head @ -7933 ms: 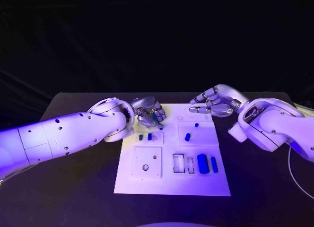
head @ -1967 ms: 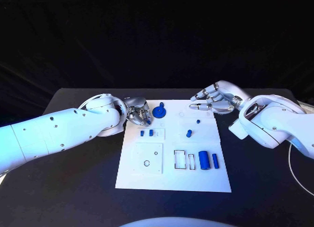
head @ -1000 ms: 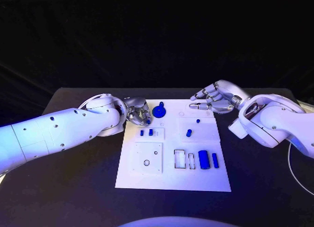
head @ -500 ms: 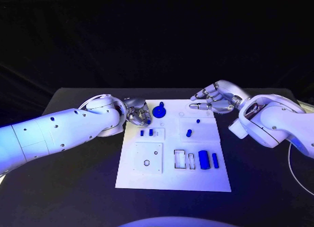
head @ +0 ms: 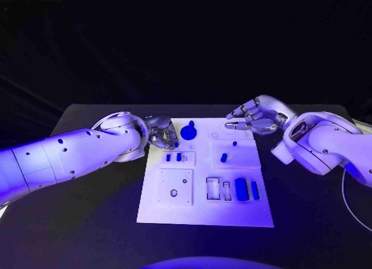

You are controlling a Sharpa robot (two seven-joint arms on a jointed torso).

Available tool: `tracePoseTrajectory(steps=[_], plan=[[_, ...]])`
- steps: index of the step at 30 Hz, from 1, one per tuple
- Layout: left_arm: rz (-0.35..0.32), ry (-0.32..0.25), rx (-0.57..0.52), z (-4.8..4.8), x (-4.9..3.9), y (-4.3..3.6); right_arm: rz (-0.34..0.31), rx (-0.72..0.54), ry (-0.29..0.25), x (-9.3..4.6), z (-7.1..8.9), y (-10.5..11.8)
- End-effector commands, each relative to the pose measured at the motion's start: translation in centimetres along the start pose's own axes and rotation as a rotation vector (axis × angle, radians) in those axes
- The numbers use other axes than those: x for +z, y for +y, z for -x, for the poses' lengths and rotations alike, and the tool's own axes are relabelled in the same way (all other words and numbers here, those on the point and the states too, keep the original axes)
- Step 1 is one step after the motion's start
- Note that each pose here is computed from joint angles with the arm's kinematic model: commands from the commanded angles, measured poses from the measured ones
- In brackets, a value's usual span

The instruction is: Assemble the parts on the task board

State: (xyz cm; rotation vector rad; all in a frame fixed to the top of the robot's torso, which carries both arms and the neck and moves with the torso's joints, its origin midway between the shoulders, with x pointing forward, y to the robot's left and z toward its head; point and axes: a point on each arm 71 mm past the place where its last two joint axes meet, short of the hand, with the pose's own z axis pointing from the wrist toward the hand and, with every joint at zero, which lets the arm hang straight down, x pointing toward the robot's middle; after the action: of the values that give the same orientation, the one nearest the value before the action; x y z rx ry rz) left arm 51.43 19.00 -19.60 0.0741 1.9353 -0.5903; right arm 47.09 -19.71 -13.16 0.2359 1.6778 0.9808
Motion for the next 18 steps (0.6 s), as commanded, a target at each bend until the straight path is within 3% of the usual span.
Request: tracePoseTrajectory(steps=[1, 12, 15, 18], plan=[[0.002, -0.004, -0.011, 0.06, -0.14, 0.06, 0.005, -0.003, 0.008, 0.0, 0.0, -0.1], [0.006, -0.045, -0.043, 0.79, -1.12, 0.99, -0.024, -0.078, 0.007, 0.1, 0.7, -1.3], [-0.010, -0.080, -0.113, 1.31, -1.54, 1.32, -0.036, -0.140, 0.014, 0.2, 1.0, -1.8], [-0.044, -0.143, -0.266, 2.02, -2.06, 1.73, -0.044, -0.226, 0.024, 0.2, 1.2, -2.2]])
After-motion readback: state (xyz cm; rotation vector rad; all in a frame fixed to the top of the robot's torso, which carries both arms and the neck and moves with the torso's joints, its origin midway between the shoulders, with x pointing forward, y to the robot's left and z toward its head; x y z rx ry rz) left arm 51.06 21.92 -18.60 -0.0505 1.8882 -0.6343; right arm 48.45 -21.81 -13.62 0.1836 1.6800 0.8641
